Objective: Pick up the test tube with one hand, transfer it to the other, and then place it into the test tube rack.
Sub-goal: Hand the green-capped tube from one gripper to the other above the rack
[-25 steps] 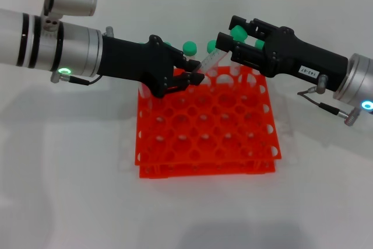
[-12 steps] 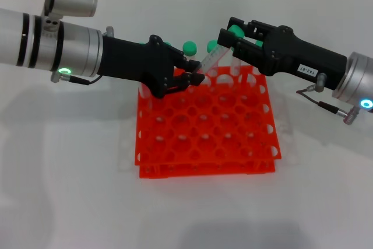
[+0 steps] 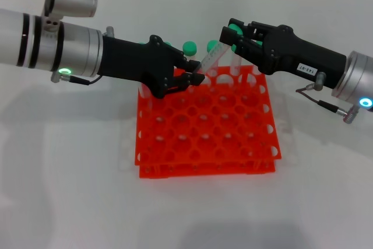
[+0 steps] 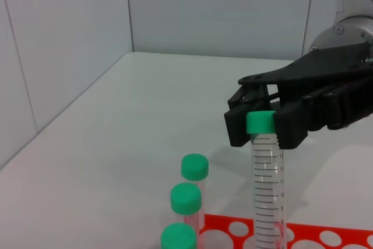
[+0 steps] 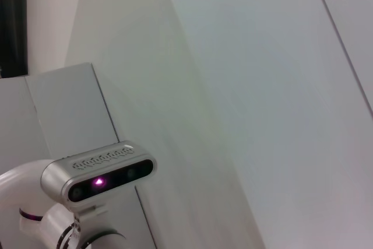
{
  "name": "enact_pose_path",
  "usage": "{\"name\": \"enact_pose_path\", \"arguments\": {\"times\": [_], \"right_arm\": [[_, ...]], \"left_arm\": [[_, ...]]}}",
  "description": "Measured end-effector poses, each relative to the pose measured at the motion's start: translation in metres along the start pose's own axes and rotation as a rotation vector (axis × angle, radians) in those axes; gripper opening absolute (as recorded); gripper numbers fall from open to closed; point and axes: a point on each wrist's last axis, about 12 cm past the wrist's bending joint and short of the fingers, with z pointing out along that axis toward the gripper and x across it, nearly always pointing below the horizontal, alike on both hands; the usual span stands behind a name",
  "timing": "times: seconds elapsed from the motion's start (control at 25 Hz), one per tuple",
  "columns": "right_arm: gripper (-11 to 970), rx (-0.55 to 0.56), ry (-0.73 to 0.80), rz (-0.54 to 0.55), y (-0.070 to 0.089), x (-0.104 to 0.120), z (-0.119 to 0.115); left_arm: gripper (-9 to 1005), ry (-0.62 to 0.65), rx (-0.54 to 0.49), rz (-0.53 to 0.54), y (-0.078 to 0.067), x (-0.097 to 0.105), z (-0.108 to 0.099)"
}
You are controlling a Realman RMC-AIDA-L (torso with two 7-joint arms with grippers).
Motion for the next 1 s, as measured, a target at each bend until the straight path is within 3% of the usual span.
{"name": "enact_pose_path", "arguments": {"times": [0.52,0.84,1.0], "right_arm": [[258,0.016,-0.003,0.0,-0.002,-0.001,0.0],[259,0.02,-0.002,0.002,-0.002,0.0,-0.001],[259,0.018,-0.001,0.002,-0.002,0.0,-0.001]], "left_arm": [[254,0.03,0.003,-0.121,0.001,-0.015,0.004],[599,0.053,-0.025,-0.132,0.004,-0.028,-0.002],[733,0.059,-0.063,-0.163,0.006,-0.039,-0.017]]}}
